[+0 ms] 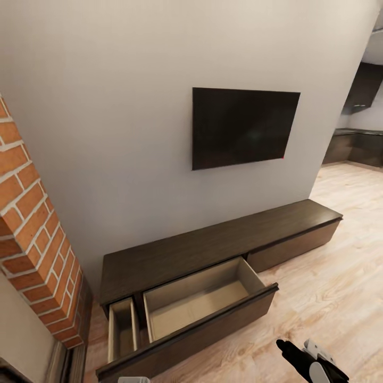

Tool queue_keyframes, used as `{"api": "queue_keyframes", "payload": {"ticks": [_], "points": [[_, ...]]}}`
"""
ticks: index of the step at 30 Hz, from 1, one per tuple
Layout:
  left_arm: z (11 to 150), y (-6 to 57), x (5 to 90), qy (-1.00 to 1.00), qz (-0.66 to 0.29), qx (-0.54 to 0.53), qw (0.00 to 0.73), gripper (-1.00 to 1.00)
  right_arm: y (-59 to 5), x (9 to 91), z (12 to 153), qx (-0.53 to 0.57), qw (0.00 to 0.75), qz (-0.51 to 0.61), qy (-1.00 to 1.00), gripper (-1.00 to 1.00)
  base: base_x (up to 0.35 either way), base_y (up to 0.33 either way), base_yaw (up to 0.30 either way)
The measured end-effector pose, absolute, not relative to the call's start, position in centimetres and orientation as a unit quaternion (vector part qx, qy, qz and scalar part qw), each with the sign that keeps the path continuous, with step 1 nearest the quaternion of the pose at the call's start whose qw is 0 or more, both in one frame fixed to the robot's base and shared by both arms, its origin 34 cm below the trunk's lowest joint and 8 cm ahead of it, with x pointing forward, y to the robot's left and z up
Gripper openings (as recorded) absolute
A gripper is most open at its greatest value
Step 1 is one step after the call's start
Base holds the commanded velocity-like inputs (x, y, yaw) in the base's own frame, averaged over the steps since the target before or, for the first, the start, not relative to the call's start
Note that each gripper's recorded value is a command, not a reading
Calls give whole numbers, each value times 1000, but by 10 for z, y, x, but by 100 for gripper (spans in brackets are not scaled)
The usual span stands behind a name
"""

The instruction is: Place each of the two pumpkins and all three candles from the living room inside a cabinet in the living room (use any cabinet), then make sure every cabinet is closed, and position the cauldron so it is next to a table in the living room.

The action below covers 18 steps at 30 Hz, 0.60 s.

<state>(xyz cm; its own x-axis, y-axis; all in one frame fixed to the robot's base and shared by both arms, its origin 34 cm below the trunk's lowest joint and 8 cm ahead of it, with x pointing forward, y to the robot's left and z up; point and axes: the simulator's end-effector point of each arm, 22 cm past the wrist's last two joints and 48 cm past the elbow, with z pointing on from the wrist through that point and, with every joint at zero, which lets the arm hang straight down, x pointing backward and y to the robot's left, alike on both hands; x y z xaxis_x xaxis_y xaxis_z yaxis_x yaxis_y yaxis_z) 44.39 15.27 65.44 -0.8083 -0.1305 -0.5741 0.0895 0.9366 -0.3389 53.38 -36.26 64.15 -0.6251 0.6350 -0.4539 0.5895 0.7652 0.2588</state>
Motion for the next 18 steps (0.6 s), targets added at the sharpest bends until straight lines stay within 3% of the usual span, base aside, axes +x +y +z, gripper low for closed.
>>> {"api": "queue_keyframes", "payload": {"ticks": [8, 18], "points": [[655, 153, 445, 933, -178, -10, 311, 100, -364, 533, 641, 340, 268, 42, 901, 100, -28, 245, -265], [658, 149, 446, 932, -181, -6, 315, 100, -365, 533, 641, 340, 267, 40, 901, 100, -2, 44, -271]]}}
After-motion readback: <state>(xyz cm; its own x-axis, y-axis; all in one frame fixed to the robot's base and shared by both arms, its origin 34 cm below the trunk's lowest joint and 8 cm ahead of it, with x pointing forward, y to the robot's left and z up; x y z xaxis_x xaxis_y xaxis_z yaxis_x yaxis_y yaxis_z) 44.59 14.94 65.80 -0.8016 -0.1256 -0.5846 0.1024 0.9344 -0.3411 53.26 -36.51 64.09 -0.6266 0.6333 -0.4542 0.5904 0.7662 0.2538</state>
